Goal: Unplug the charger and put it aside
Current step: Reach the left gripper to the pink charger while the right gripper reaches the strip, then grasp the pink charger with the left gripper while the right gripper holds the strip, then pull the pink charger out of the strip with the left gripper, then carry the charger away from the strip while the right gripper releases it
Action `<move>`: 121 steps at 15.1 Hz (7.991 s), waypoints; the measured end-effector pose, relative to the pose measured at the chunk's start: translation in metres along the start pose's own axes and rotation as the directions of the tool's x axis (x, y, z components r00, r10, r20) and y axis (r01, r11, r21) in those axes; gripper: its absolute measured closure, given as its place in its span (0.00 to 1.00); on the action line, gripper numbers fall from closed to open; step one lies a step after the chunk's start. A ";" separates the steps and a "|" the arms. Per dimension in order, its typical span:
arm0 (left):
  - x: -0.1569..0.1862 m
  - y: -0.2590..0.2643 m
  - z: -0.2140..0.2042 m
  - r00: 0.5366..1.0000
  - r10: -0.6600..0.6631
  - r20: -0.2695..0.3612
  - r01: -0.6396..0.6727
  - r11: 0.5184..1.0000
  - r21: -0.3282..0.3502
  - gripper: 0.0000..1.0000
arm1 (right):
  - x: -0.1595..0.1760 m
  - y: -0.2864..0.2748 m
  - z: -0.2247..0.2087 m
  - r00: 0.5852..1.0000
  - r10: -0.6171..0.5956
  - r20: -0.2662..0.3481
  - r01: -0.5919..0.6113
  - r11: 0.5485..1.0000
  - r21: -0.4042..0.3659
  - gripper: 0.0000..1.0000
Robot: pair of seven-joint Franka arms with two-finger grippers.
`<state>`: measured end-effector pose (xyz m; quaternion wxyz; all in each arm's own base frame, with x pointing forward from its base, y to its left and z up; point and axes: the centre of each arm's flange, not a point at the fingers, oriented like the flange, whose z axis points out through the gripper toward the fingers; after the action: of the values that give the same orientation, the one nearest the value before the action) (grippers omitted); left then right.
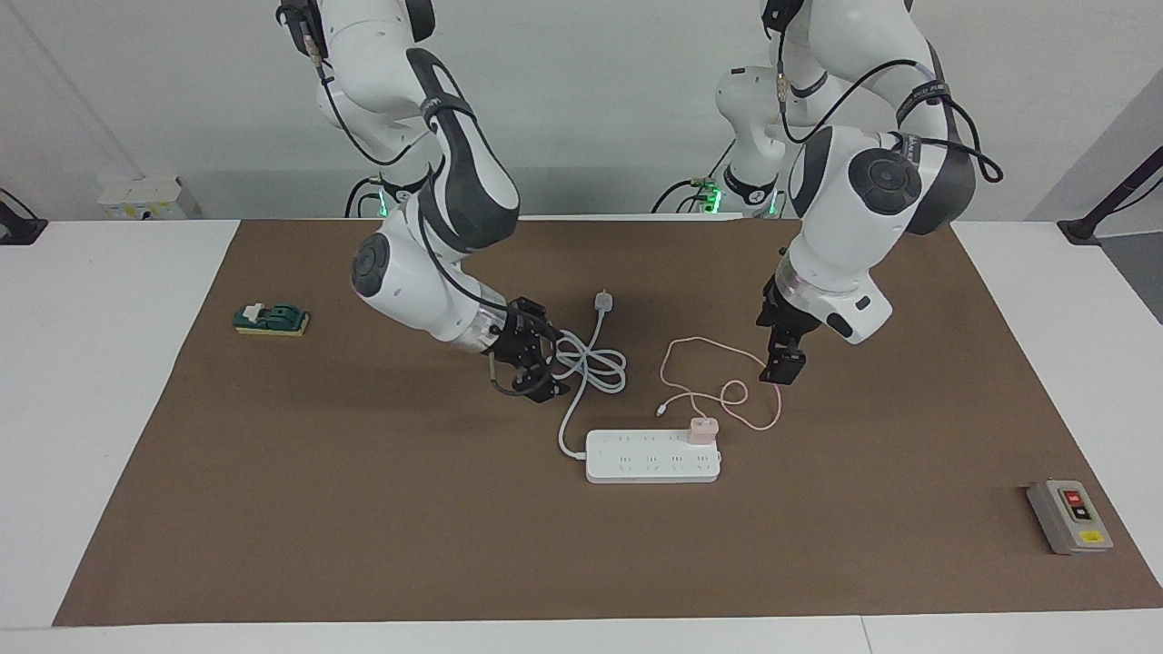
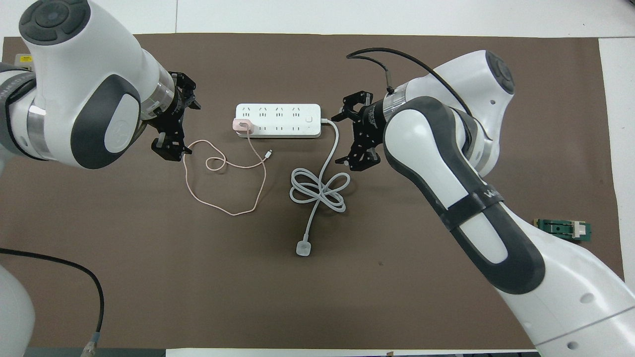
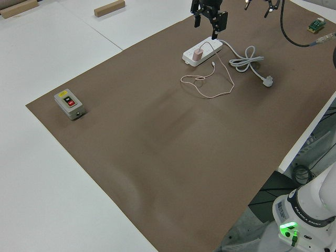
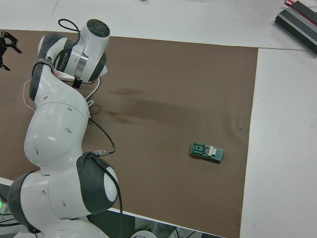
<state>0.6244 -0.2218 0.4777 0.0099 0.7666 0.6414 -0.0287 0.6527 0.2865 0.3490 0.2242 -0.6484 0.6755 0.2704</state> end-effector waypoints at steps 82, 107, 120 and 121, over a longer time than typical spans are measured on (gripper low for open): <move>-0.044 0.035 0.038 0.996 -0.066 -0.068 0.062 0.996 -0.060 0.71 | 0.059 -0.067 0.099 0.964 -0.170 0.207 0.165 0.985 0.039 0.07; 0.081 -0.108 -0.026 0.323 0.944 -0.071 -0.946 0.322 -0.033 0.71 | 0.055 -0.076 0.030 0.964 -0.191 0.184 0.183 0.981 0.057 0.00; 0.184 -0.148 0.078 0.166 0.977 -0.130 -0.978 0.147 -0.148 0.71 | 0.054 -0.045 -0.203 0.908 -0.402 -0.120 0.400 0.916 -0.044 0.00; 0.190 -0.150 0.084 0.163 0.979 -0.125 -0.978 0.144 -0.149 0.71 | 0.050 -0.038 -0.217 0.877 -0.454 -0.156 0.449 0.891 -0.069 0.00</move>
<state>0.5071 -0.0131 0.3865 0.1016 0.9937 -0.0079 0.0465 0.6984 0.1060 0.4771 0.2135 -0.8117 0.5179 0.1655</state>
